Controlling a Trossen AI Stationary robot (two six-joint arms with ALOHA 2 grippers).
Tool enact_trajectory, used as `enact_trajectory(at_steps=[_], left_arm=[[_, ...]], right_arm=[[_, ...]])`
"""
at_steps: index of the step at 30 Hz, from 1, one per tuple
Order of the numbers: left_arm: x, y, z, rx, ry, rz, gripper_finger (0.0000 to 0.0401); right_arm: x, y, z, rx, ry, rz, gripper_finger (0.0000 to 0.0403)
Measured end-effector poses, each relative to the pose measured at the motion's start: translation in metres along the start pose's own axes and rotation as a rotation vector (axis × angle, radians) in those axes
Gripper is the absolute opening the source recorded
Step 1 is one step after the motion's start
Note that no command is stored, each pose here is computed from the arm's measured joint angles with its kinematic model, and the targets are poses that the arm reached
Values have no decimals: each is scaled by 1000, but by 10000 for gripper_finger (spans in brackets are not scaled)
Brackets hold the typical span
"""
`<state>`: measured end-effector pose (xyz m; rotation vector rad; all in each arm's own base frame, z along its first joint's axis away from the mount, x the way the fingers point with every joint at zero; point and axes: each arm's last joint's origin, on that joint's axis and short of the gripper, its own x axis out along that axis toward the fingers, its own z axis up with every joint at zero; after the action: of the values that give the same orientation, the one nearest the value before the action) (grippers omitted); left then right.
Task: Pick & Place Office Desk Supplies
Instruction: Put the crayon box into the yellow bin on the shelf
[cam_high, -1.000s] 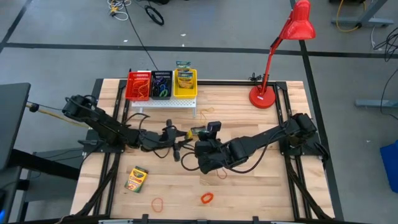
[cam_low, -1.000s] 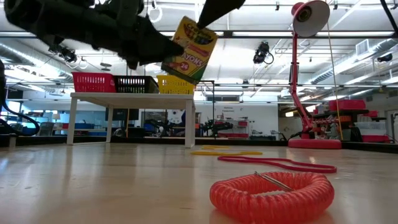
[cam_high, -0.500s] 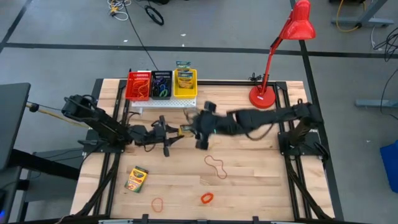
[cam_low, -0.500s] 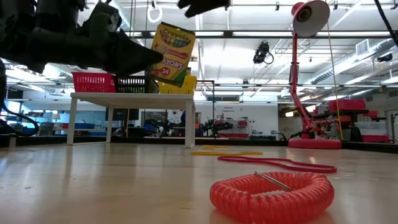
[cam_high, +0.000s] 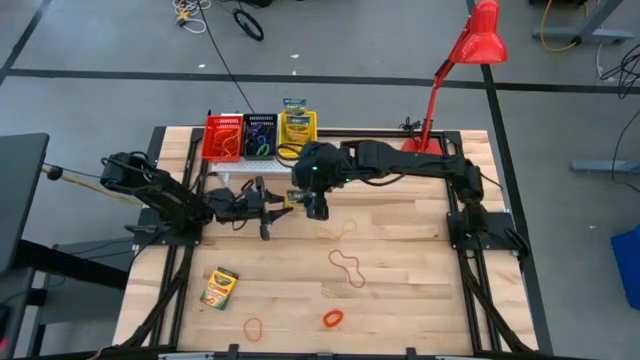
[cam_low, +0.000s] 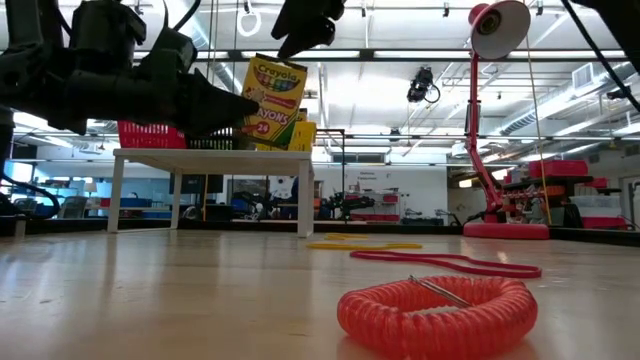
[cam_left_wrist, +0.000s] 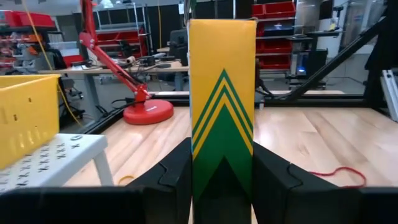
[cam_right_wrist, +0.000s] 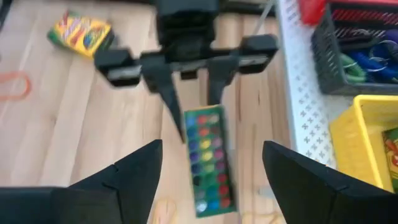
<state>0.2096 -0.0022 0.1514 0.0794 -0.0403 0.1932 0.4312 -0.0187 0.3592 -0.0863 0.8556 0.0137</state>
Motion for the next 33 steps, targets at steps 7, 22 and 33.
enact_trajectory(at_steps=[7,22,33], left_arm=[[2,8,0,-14,-12,-41,126],[2,10,4,-39,-49,-32,126],[2,10,7,-81,-78,-16,131]], right_arm=[[18,-3,-5,-48,82,29,286],[30,-7,-7,-61,97,47,198],[29,-8,-7,-98,94,42,139]])
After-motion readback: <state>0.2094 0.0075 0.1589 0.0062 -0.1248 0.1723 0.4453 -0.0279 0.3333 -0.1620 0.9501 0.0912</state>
